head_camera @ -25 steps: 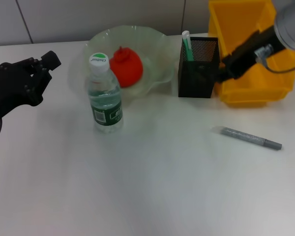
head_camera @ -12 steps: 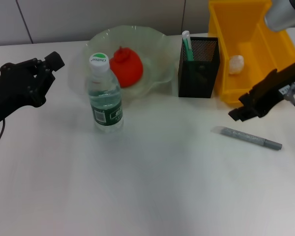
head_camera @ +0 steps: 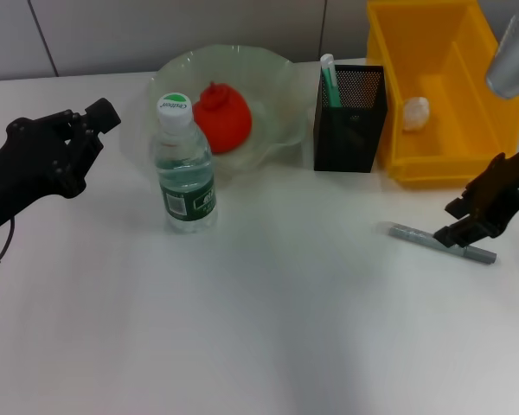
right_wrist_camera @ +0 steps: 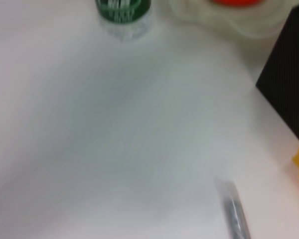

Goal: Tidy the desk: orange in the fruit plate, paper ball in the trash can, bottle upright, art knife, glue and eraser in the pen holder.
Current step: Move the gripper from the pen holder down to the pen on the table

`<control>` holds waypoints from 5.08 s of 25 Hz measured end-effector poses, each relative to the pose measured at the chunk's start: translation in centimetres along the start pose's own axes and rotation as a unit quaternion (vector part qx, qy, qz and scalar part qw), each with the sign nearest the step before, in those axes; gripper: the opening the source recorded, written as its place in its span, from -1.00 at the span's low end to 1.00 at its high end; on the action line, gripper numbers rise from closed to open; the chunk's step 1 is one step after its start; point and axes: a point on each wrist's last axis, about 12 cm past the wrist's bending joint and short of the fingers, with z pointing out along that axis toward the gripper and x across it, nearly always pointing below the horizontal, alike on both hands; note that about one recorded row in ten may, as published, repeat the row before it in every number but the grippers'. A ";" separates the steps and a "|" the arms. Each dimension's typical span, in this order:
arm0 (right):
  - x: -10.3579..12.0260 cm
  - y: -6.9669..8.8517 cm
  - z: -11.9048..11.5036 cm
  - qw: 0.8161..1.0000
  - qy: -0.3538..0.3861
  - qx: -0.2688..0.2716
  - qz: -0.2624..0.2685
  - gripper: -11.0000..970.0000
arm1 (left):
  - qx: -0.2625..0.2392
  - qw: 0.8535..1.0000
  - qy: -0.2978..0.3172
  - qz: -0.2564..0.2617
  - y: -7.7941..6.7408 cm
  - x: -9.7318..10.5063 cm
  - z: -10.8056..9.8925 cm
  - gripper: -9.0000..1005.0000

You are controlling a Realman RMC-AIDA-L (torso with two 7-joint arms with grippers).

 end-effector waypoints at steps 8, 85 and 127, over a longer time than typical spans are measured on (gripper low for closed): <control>0.3 -1.8 1.0 0.999 0.038 -0.001 -0.025 -0.09 | 0.005 1.000 -0.004 -0.001 -0.2 0.0 -0.3 -0.98; -2.6 -2.0 7.2 0.990 0.077 0.004 -0.120 -0.34 | 0.001 1.000 -0.005 -0.003 -0.2 0.2 -0.6 -0.98; -2.2 -2.0 7.4 0.991 0.083 0.005 -0.100 -0.45 | -0.003 1.000 -0.008 -0.004 -0.2 0.5 -1.0 -0.98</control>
